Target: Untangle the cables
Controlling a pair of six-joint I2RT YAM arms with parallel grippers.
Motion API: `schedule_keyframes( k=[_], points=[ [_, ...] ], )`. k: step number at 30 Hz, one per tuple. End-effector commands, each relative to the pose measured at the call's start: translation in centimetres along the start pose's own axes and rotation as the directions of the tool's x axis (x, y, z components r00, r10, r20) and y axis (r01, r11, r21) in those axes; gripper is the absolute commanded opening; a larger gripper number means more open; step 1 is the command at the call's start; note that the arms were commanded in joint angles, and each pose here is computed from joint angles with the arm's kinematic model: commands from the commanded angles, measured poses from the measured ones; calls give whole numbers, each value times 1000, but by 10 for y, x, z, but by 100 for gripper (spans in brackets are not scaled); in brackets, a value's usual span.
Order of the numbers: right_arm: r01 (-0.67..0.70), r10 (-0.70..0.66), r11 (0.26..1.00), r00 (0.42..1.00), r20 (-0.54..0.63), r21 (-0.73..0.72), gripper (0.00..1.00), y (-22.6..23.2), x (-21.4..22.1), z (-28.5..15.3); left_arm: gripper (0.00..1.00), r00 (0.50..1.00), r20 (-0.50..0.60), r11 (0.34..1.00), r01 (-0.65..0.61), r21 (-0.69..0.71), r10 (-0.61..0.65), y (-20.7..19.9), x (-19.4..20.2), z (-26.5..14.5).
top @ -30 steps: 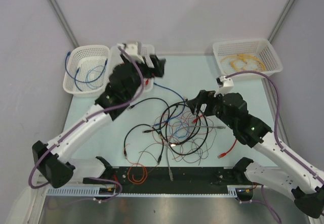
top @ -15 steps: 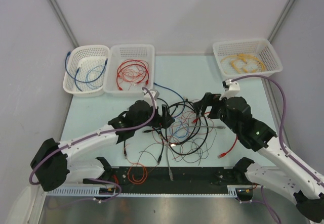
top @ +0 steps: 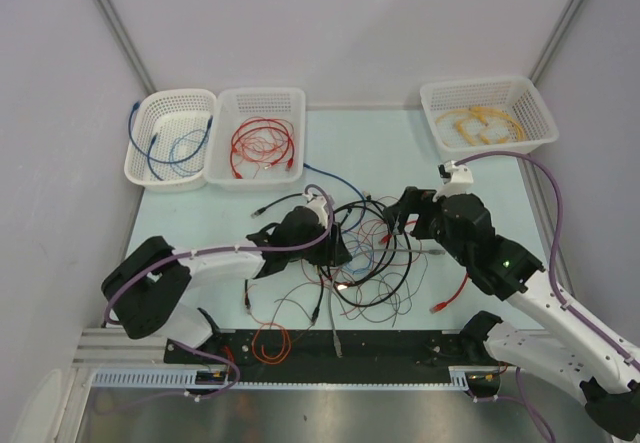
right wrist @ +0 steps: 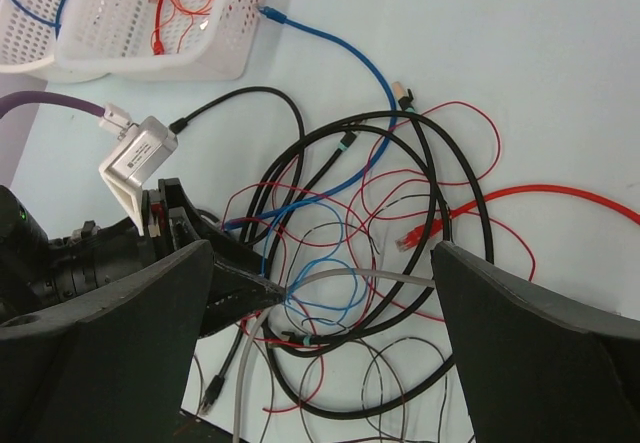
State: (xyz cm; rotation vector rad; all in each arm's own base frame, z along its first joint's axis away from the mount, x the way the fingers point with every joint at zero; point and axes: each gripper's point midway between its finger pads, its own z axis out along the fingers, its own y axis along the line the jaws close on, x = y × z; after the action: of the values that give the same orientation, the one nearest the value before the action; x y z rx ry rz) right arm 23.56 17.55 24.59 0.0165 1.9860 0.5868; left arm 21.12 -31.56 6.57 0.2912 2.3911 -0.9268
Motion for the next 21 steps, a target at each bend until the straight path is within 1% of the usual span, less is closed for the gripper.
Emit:
schedule_keyframes(
  k=[1,3,4,5,6,7,8,9,10,13,14,16,17,18,19,20,21],
  points=[
    [-7,6,1000,1000,19,19,96,-3,-4,-1,52,1000,9,999,28,38,-28,-10,-3,5],
    [-7,7,1000,1000,16,15,96,-2,-4,1,51,1000,11,999,25,26,-25,-8,-4,6],
    [-7,7,1000,1000,14,11,96,-1,-4,1,49,1000,15,999,24,26,-24,-8,-5,7],
    [-6,6,1000,1000,11,13,96,-2,-3,1,45,1000,19,999,22,24,-23,-8,-6,7],
    [-5,5,1000,1000,13,12,96,-1,-4,1,39,1000,19,1000,17,26,-17,-9,-7,7],
    [-1,1,1000,1000,12,14,96,-2,-3,1,29,1000,27,1000,13,28,-14,-11,-10,7],
    [-1,0,1000,1000,15,14,96,-2,-4,1,21,999,35,1000,6,31,-7,-12,-13,5],
    [-1,0,1000,1000,15,14,96,-2,-4,0,2,999,32,1000,-5,27,4,-12,-13,4],
    [-3,3,1000,1000,19,17,96,-3,-5,-1,0,999,37,1000,-12,28,11,-15,-18,3],
    [-13,13,1000,999,38,0,96,0,-9,-5,0,997,72,999,-41,35,38,-26,-33,-11],
    [-18,18,1000,999,46,-10,96,1,-12,-7,0,995,83,998,-59,14,57,-25,-38,-19],
    [-22,24,999,998,64,-30,96,5,-16,-11,0,974,209,992,-110,67,94,-57,-79,-52],
    [-20,23,999,997,67,-37,96,6,-17,-12,0,966,222,989,-144,37,132,-57,-85,-65],
    [-23,26,999,997,77,-44,95,7,-20,-13,0,932,332,980,-179,81,143,-85,-117,-101],
    [-25,29,998,996,87,-52,95,8,-22,-16,0,911,380,975,-204,85,158,-94,-131,-118],
    [-27,33,998,995,98,-58,95,9,-25,-18,0,889,412,965,-252,78,199,-102,-140,-134],
    [-30,36,998,993,108,-63,95,9,-27,-19,0,838,508,961,-270,65,201,-119,-168,-167]
  ],
)
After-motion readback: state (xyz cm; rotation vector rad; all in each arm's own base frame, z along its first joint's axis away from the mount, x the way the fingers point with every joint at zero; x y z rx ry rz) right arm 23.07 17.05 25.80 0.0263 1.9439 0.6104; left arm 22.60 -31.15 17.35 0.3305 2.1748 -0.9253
